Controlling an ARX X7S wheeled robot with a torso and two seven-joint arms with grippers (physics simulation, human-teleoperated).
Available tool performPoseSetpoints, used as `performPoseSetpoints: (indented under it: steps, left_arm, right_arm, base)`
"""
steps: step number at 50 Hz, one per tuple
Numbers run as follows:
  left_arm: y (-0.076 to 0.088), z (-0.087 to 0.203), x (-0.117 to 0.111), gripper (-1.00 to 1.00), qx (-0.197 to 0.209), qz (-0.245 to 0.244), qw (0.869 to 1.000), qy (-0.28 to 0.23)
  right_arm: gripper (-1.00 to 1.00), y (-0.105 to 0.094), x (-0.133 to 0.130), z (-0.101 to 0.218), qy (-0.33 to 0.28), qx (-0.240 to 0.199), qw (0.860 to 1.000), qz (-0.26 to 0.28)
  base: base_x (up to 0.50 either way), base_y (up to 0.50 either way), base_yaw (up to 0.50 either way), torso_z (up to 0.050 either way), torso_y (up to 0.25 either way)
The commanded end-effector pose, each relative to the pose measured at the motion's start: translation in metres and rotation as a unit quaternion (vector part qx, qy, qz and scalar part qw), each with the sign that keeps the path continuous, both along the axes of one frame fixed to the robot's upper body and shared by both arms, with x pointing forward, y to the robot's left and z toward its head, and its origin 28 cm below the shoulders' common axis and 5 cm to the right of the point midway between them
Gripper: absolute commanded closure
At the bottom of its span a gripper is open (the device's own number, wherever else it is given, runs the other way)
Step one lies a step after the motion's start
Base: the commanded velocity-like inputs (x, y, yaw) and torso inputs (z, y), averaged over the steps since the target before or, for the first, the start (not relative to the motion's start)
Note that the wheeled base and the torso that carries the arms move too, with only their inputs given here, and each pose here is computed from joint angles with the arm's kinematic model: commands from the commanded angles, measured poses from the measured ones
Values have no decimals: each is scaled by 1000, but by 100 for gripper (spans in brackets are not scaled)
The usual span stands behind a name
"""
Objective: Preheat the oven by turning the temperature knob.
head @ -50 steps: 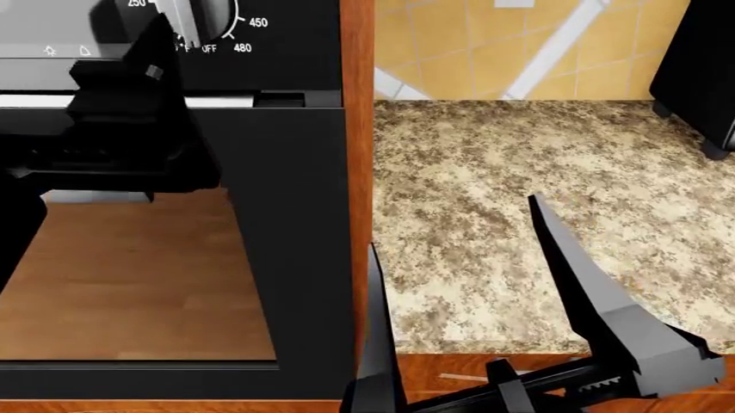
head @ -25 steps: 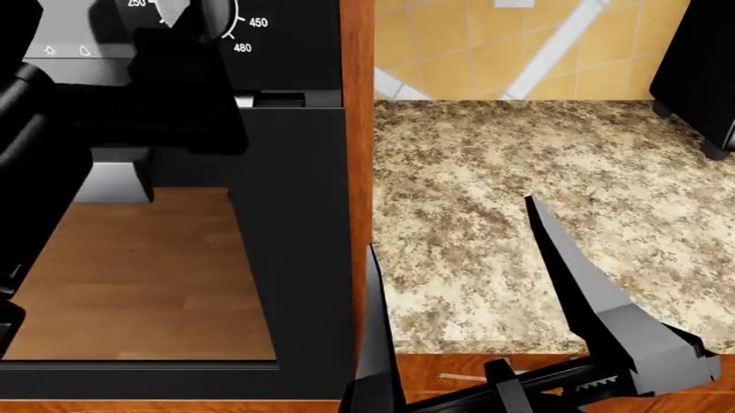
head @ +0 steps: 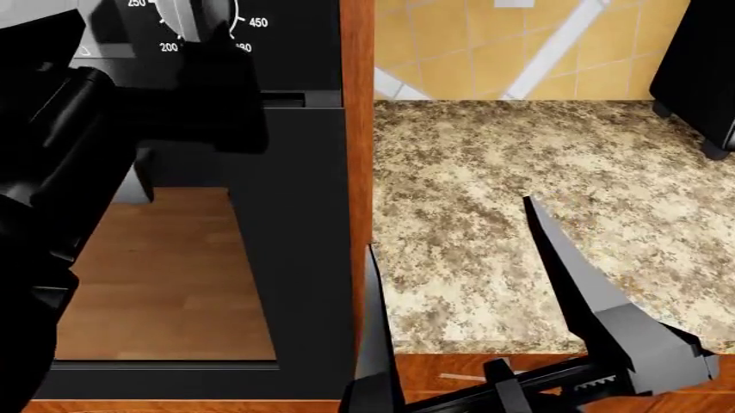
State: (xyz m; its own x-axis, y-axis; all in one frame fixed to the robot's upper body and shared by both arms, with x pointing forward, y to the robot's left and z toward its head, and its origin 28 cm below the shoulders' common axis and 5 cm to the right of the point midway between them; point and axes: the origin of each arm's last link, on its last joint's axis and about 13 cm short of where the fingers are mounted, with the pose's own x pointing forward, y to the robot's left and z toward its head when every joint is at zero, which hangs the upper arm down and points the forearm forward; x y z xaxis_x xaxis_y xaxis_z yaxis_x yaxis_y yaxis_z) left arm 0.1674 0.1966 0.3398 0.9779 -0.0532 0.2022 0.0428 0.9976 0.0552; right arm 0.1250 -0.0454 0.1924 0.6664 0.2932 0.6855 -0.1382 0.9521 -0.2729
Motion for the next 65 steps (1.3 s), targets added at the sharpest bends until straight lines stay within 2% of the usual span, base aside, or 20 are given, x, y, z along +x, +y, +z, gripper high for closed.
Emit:
performPoseSetpoints:
  steps: [1, 9, 16, 40, 65]
  left_arm:
    - [-1, -3, 8, -100, 3, 2, 1000, 9]
    - [-2, -2, 6, -100, 2, -4, 1000, 11]
    - [-5, -2, 12, -100, 4, -14, 1000, 19]
    - [-3, 3, 16, -100, -8, -10, 1000, 21]
    - [-8, -1, 21, -100, -6, -18, 999, 28]
  right_arm:
    - [-100, 0, 0, 0, 1, -1, 1000, 0]
    - [-100, 0, 0, 0, 3, -1, 1000, 0]
    - [-100, 0, 0, -1, 4, -1, 1000, 1]
    - [-100, 0, 0, -1, 6, -3, 1000, 2]
    - [-100, 0, 0, -1, 7, -3, 1000, 3]
  base:
    - [0, 0, 0, 0, 0]
    - [0, 0, 0, 0, 0]
    - [0, 0, 0, 0, 0]
    - [0, 0, 0, 0, 0]
    - [0, 0, 0, 0, 0]
